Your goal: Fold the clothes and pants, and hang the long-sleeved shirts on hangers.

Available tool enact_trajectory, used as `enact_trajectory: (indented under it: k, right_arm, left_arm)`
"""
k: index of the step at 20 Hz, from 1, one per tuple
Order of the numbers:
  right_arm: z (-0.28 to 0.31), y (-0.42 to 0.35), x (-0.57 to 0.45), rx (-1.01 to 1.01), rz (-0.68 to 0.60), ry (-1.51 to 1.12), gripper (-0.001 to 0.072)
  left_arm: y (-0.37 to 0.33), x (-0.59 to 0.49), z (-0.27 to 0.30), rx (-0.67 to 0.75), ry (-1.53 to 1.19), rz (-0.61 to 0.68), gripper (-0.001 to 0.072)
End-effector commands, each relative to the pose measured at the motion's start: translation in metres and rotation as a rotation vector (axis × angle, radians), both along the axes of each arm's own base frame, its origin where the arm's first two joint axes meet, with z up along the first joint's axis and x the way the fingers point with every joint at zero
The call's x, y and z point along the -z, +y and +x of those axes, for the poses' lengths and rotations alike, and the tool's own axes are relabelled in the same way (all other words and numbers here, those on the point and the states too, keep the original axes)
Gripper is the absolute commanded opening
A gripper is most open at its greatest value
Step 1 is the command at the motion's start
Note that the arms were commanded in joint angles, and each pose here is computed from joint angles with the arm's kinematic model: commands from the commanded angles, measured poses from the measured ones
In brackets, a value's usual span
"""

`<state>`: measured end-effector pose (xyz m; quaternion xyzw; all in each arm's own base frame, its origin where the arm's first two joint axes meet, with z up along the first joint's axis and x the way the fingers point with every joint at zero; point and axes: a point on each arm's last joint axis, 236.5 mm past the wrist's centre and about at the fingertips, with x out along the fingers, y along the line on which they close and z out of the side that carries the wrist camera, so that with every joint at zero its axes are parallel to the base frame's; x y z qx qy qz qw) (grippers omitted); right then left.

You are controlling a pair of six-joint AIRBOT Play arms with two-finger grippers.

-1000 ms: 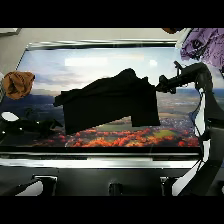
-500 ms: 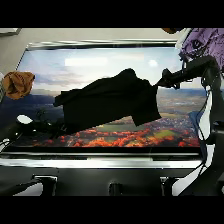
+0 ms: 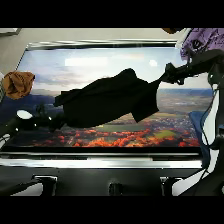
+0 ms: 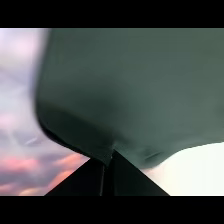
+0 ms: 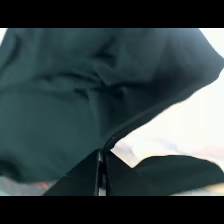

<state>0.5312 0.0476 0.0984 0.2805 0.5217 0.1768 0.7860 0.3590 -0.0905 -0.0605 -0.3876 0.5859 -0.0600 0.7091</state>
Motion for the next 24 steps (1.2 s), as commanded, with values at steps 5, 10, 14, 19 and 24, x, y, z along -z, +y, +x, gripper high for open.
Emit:
enact_trajectory:
  k: [5,10,14,19,24]
  right_arm:
    - [-0.023,-0.019,-0.232,0.23,-0.07,-0.606,0.0024]
    - [-0.159,-0.03,-0.391,0.376,-0.215,-0.996,0.0024]
    - [-0.277,-0.038,-0.447,0.493,-0.313,-1.16,0.0024]
    - [-0.32,-0.037,-0.453,0.563,-0.254,-1.154,0.0024]
    - [-0.224,-0.048,-0.381,0.541,-0.21,-0.841,0.0024]
  left_arm:
    - [0.07,-0.312,0.097,0.065,-0.617,0.446,0.0013]
    - [0.121,-0.514,0.01,-0.159,-1.001,0.771,0.0014]
    - [0.134,-0.534,-0.076,-0.289,-1.036,0.822,0.0015]
    - [0.142,-0.53,-0.12,-0.371,-1.011,0.82,0.0015]
    - [0.136,-0.444,-0.034,-0.156,-0.739,0.793,0.0015]
